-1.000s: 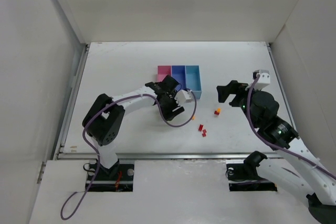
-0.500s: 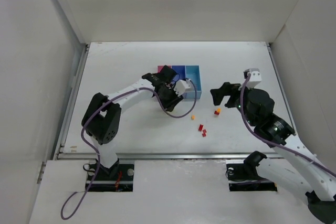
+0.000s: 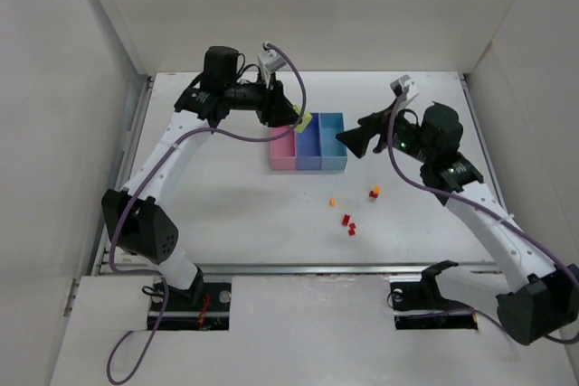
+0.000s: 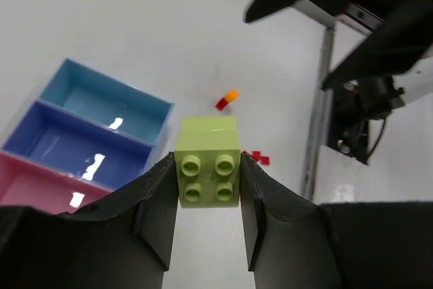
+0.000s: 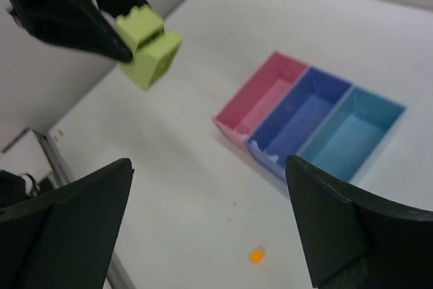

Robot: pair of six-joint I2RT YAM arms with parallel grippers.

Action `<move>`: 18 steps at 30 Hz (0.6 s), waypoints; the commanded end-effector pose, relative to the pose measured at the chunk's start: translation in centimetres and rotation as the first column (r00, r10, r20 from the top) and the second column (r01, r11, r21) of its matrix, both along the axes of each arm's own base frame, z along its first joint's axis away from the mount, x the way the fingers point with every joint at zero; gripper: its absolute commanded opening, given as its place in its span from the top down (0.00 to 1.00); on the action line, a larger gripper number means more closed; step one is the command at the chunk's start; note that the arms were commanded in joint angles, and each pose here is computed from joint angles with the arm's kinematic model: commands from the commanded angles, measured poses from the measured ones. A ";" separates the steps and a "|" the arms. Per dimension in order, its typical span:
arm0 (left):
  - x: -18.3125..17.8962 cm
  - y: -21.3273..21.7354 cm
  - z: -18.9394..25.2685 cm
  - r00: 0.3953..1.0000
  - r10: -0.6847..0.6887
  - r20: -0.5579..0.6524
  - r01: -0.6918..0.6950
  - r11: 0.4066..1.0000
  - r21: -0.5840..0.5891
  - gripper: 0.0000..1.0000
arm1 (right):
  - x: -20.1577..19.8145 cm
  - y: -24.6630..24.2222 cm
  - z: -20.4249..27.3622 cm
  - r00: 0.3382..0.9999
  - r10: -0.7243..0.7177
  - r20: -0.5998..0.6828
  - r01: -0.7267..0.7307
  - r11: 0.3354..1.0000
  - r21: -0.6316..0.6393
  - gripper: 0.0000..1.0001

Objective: Sort the legos into containers by color

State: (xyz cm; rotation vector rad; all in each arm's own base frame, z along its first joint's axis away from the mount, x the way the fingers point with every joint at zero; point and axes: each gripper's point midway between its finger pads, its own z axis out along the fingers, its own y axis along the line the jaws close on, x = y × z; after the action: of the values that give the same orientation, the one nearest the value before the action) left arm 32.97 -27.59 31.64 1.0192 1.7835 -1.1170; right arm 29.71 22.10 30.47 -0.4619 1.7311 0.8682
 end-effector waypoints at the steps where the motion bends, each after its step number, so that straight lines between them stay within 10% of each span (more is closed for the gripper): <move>1: -3.1 -1.5 2.3 0.983 -0.175 -0.062 0.161 0.971 -0.175 1.00 | 0.0 2.4 5.0 0.957 0.218 0.190 -0.248 0.957 0.151 0.00; 11: -2.7 -2.2 5.9 0.973 -0.211 -0.088 0.174 0.934 -0.313 1.00 | 1.6 6.4 5.3 0.930 0.288 0.228 -0.347 0.892 0.291 0.01; 18: -2.7 -2.2 4.8 0.972 -0.211 -0.105 0.171 0.938 -0.301 1.00 | -0.4 7.5 5.8 0.853 0.433 0.291 -0.520 0.744 0.419 0.23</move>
State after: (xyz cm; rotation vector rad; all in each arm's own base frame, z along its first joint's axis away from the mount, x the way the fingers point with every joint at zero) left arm 31.08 -30.04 35.14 0.9214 1.6546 -1.5383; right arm 31.99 29.45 33.86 -0.5549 1.3516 1.4104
